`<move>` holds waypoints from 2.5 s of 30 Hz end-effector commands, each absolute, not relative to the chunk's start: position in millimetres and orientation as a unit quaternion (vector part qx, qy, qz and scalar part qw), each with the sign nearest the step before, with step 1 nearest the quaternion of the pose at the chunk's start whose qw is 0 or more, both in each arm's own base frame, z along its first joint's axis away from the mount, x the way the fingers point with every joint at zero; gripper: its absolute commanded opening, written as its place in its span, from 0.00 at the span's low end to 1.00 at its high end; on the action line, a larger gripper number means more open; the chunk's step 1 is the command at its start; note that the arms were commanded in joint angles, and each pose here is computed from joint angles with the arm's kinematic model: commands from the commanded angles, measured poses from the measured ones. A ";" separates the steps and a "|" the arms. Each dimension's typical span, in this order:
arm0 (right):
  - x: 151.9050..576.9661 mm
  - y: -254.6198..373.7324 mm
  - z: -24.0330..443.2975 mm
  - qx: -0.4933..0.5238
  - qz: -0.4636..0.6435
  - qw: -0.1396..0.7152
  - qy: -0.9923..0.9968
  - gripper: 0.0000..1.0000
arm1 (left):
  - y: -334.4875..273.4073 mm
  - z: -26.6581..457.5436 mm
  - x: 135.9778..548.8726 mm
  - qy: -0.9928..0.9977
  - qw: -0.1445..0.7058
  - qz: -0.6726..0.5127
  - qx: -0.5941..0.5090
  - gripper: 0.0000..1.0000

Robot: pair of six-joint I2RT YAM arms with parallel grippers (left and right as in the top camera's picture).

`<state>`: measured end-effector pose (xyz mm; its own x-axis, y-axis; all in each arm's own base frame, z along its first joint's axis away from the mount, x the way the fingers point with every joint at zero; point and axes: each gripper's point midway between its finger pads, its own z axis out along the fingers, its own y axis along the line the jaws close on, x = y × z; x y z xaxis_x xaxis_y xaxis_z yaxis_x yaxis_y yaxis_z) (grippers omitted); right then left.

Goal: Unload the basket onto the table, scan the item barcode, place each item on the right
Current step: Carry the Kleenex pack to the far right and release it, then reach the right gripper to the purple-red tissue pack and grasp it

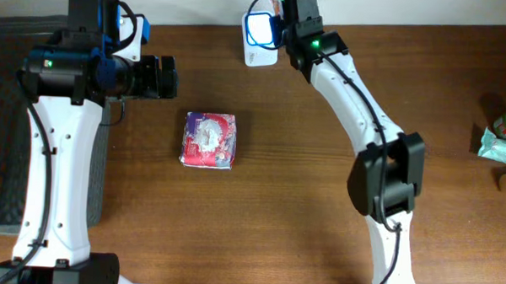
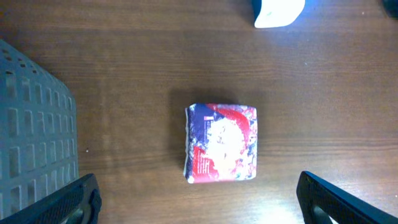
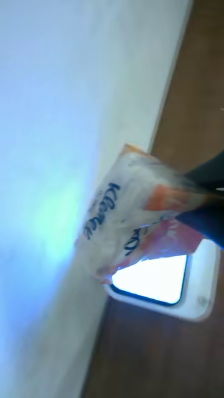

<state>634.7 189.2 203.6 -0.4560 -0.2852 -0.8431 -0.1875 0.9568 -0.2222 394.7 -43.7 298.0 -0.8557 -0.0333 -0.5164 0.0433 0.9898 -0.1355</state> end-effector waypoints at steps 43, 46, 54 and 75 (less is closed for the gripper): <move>303.0 -322.2 117.7 0.534 -0.140 -0.009 0.834 0.07 | -44.2 304.3 391.6 0.958 0.276 -0.075 0.007 0.99; 307.3 -320.5 117.0 0.533 -0.132 -0.004 0.835 0.20 | -44.2 304.2 391.5 0.958 0.276 -0.075 0.007 0.99; 368.4 -256.2 113.4 0.410 0.067 0.044 0.909 0.71 | -44.2 304.3 391.6 0.958 0.276 -0.075 0.007 0.99; 447.0 234.8 138.9 -0.187 0.293 0.088 0.934 0.99 | -44.2 304.3 391.6 0.958 0.276 -0.075 0.007 0.99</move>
